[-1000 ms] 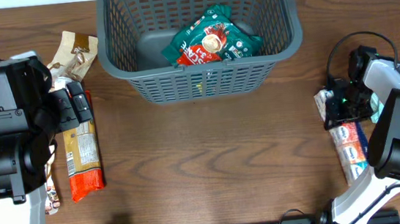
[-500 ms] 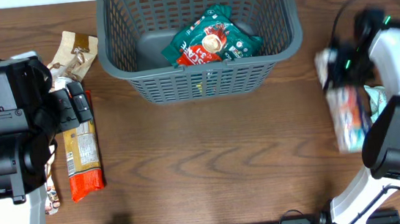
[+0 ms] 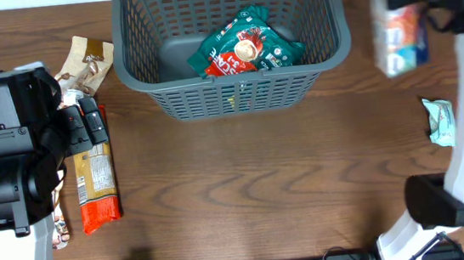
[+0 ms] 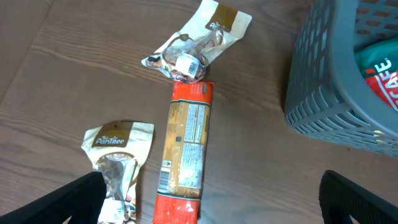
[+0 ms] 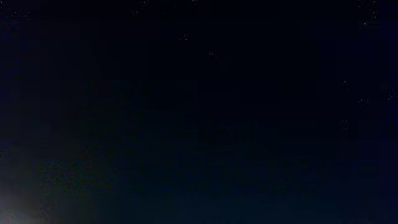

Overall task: Pack container
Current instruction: 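Carry the tissue strip into the basket and release it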

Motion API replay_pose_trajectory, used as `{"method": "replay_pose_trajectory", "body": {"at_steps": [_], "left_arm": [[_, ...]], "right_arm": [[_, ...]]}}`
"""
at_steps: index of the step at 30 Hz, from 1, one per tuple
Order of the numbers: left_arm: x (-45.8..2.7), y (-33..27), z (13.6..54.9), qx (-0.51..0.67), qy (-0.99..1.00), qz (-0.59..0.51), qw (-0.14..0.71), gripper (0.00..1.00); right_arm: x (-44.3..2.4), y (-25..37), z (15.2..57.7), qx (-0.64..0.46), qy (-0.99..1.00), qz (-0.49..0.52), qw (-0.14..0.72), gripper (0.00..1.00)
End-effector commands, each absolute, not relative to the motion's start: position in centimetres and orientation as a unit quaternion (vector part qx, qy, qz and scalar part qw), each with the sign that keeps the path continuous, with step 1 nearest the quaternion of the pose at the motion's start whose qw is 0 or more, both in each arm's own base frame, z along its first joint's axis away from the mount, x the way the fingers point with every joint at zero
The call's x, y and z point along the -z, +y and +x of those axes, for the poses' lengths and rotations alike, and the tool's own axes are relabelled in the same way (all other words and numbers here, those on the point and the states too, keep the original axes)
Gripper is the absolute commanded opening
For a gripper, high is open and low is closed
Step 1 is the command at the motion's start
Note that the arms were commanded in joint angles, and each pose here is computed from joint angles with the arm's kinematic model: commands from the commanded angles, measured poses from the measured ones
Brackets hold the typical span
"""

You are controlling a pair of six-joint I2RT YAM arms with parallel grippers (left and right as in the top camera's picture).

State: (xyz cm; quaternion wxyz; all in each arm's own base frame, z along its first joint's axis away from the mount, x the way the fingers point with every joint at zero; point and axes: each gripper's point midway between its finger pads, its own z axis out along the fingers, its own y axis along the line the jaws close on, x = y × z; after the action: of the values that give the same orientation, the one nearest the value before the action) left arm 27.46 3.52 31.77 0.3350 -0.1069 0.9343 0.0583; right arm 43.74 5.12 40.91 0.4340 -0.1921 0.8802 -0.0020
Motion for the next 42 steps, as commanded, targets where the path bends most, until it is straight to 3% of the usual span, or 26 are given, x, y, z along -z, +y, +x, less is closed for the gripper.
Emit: {"method": "replay_pose_trajectory", "body": {"at_steps": [1, 6, 11, 24, 26, 28, 29, 31, 34, 42], "left_arm": [[-31.5, 3.7, 27.3, -0.06, 0.936, -0.108, 0.329, 0.99], [-31.3, 3.7, 27.1, -0.061, 0.938, -0.107, 0.323, 0.99], [-31.1, 3.6, 26.9, -0.061, 0.94, -0.107, 0.318, 0.99], [-31.1, 3.6, 26.8, -0.061, 0.94, -0.107, 0.317, 0.99], [-31.0, 3.6, 26.8, -0.061, 0.941, -0.107, 0.316, 0.98], [-31.0, 3.6, 26.7, -0.061, 0.941, -0.107, 0.314, 0.99], [-31.0, 3.6, 26.6, -0.061, 0.942, -0.107, 0.313, 0.99], [-30.9, 3.6, 26.6, -0.061, 0.942, -0.107, 0.312, 0.99], [-30.9, 3.6, 26.5, -0.062, 0.942, -0.107, 0.311, 0.99], [-30.9, 3.6, 26.6, -0.062, 0.942, -0.107, 0.311, 0.99]], "right_arm": [[-42.4, 11.9, 43.4, 0.012, 0.817, -0.341, 0.464, 0.01], [-44.6, 19.1, 43.1, 0.055, 0.723, -0.46, 0.512, 0.01], [-42.7, 23.7, 43.5, 0.054, 0.684, -0.525, 0.503, 0.01], [-22.2, 28.2, 48.0, -0.031, 0.747, -0.591, 0.303, 0.01], [-20.5, 28.6, 47.9, -0.048, 0.75, -0.595, 0.285, 0.08], [-19.3, 28.7, 47.9, -0.057, 0.763, -0.584, 0.272, 0.27], [-19.0, 28.7, 47.9, -0.06, 0.769, -0.577, 0.268, 0.31], [-19.0, 28.7, 47.9, -0.062, 0.774, -0.571, 0.266, 0.41], [-21.1, 28.6, 47.7, -0.059, 0.769, -0.568, 0.287, 0.44], [-37.1, 24.6, 46.6, -0.05, 0.757, -0.473, 0.449, 0.64]]}}
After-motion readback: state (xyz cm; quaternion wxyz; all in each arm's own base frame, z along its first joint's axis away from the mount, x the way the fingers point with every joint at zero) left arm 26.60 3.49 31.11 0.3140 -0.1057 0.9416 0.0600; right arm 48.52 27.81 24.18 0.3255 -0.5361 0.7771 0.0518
